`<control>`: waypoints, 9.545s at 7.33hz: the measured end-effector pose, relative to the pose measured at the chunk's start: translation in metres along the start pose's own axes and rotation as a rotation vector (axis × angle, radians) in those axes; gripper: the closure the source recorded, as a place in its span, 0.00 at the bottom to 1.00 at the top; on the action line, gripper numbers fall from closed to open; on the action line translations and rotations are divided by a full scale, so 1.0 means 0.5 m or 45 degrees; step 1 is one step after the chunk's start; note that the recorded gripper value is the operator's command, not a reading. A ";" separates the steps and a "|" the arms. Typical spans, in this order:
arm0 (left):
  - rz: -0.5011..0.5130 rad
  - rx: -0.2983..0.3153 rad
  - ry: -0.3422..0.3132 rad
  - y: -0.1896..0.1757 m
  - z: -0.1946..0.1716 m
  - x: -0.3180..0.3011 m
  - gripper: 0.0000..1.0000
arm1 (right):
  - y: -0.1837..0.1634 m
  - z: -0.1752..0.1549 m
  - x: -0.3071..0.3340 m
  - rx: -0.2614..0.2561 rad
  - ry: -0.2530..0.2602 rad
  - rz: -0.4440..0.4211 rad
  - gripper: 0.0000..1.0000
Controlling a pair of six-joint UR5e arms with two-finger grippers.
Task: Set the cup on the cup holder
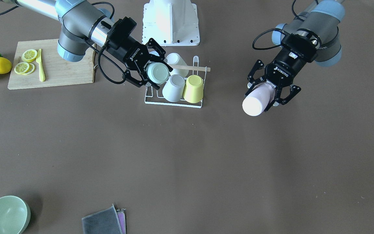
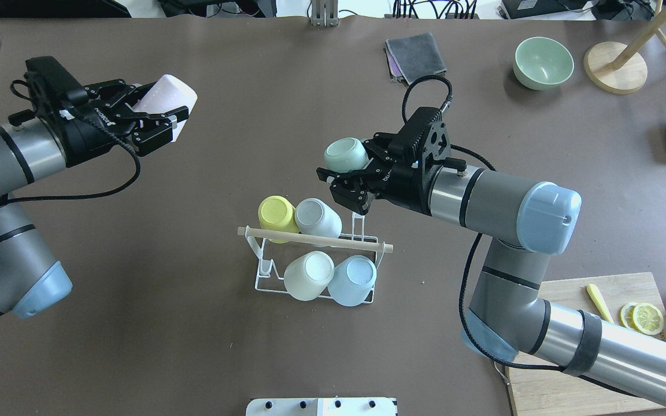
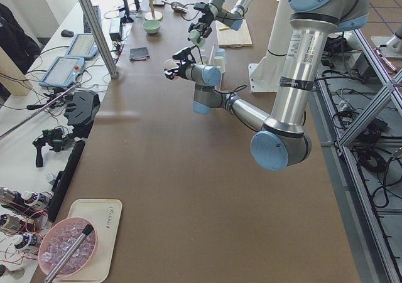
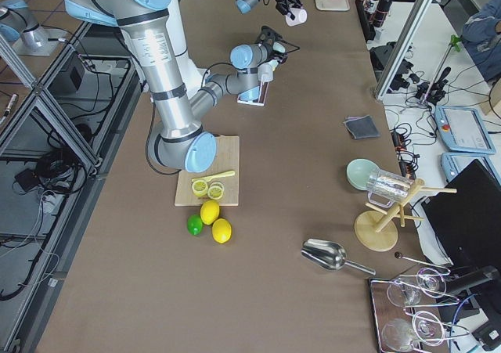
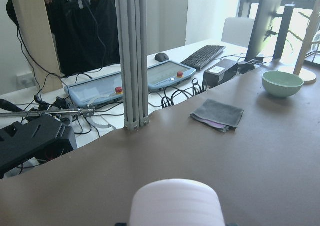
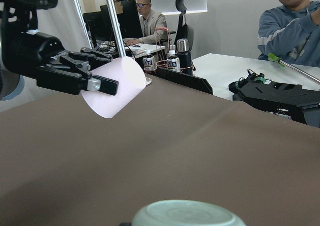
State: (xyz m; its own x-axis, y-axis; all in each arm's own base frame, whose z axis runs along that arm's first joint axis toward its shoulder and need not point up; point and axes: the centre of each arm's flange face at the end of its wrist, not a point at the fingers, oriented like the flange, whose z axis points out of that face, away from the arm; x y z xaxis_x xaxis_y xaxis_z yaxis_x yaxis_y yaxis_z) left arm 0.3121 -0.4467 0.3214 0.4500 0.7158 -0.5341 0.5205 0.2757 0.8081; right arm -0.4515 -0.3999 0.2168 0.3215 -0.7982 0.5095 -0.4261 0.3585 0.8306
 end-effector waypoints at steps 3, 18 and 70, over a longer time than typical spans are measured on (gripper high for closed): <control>-0.094 0.153 0.147 0.016 -0.032 0.127 1.00 | 0.037 0.014 -0.002 -0.038 0.005 -0.035 1.00; -0.030 0.314 0.138 0.167 0.014 0.432 1.00 | 0.102 0.000 -0.054 -0.023 -0.036 -0.008 0.00; -1.069 -1.347 -0.929 0.196 -0.788 -0.681 0.02 | 0.228 -1.050 0.787 -1.213 0.849 1.018 0.00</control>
State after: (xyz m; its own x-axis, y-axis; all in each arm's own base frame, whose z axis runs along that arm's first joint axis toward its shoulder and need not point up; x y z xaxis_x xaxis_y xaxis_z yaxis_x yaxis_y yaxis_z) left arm -0.0758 -0.4104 0.6804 0.7108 -0.2480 -0.6583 0.2020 0.9683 -0.1467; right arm 0.0705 -0.4190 0.6301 0.7169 0.0532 0.6951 -0.0408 0.9986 -0.0344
